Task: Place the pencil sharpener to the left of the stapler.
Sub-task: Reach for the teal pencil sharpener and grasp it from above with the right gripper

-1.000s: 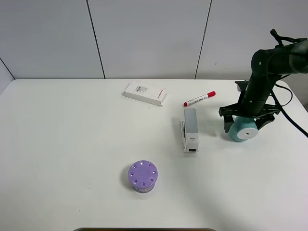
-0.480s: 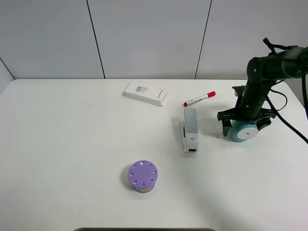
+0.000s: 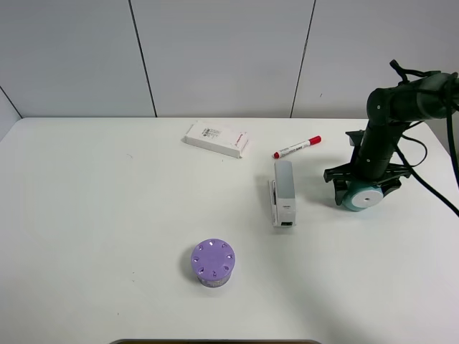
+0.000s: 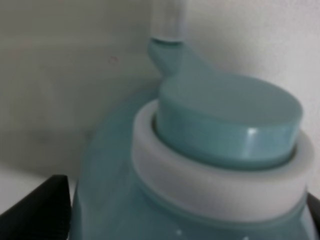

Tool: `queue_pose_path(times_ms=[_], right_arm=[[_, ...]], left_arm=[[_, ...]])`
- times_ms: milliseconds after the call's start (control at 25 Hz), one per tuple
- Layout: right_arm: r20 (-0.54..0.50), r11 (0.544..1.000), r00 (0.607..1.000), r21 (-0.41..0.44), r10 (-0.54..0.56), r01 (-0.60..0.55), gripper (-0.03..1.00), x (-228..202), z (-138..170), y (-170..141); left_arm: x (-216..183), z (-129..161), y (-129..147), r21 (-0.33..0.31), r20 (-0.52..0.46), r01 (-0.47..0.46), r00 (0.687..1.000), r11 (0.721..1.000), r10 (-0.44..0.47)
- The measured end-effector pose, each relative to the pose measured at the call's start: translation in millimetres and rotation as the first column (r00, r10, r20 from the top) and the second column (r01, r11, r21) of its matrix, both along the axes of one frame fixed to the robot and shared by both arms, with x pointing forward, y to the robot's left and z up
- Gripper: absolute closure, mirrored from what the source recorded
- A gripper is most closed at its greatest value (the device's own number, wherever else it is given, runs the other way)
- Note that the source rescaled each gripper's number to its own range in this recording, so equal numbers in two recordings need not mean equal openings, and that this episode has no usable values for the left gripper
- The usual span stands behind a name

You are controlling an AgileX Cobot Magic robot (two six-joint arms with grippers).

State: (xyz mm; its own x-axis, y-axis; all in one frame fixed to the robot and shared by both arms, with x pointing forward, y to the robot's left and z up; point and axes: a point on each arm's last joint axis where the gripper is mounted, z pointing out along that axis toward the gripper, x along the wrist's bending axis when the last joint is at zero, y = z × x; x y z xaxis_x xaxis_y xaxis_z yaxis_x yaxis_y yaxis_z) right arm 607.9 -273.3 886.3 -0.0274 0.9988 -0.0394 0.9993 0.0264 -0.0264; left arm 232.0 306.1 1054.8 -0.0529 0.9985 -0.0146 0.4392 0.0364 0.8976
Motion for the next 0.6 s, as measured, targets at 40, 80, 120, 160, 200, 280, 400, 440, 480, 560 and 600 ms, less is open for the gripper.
queue_pose_path(times_ms=[40,80,120,160,200,280,400,440,480,560,600], right_arm=[[0.000,1.000,1.000,0.000,0.000,0.000,0.59,0.0,0.0,0.0],[0.000,1.000,1.000,0.000,0.000,0.000,0.60,0.0,0.0,0.0],[0.000,1.000,1.000,0.000,0.000,0.000,0.60,0.0,0.0,0.0],[-0.001,1.000,1.000,0.000,0.000,0.000,0.61,-0.1,0.0,0.0],[-0.001,1.000,1.000,0.000,0.000,0.000,0.66,-0.1,0.0,0.0],[-0.002,1.000,1.000,-0.001,0.001,-0.001,0.90,-0.2,0.0,-0.1],[-0.002,1.000,1.000,-0.001,0.000,0.000,0.96,-0.1,0.0,-0.5],[-0.002,1.000,1.000,0.000,-0.001,0.001,0.96,-0.1,0.0,-0.4],[-0.002,1.000,1.000,0.000,-0.001,0.001,0.96,-0.1,0.0,-0.4],[-0.002,1.000,1.000,0.000,-0.001,0.001,0.96,-0.1,0.0,-0.4],[-0.002,1.000,1.000,0.000,-0.001,0.001,0.96,-0.1,0.0,-0.4]], left_arm=[[0.0,0.0,0.0,0.000,0.000,0.000,1.000,1.000,0.000],[0.0,0.0,0.0,0.000,0.000,0.000,1.000,1.000,0.000],[0.0,0.0,0.0,0.000,0.000,0.000,1.000,1.000,0.000],[0.0,0.0,0.0,0.000,0.000,0.000,1.000,1.000,0.000],[0.0,0.0,0.0,0.000,0.000,0.000,1.000,1.000,0.000],[0.0,0.0,0.0,0.000,0.000,0.000,1.000,1.000,0.000],[0.0,0.0,0.0,0.000,0.000,0.000,1.000,1.000,0.000],[0.0,0.0,0.0,0.000,0.000,0.000,1.000,1.000,0.000],[0.0,0.0,0.0,0.000,0.000,0.000,1.000,1.000,0.000],[0.0,0.0,0.0,0.000,0.000,0.000,1.000,1.000,0.000],[0.0,0.0,0.0,0.000,0.000,0.000,1.000,1.000,0.000]])
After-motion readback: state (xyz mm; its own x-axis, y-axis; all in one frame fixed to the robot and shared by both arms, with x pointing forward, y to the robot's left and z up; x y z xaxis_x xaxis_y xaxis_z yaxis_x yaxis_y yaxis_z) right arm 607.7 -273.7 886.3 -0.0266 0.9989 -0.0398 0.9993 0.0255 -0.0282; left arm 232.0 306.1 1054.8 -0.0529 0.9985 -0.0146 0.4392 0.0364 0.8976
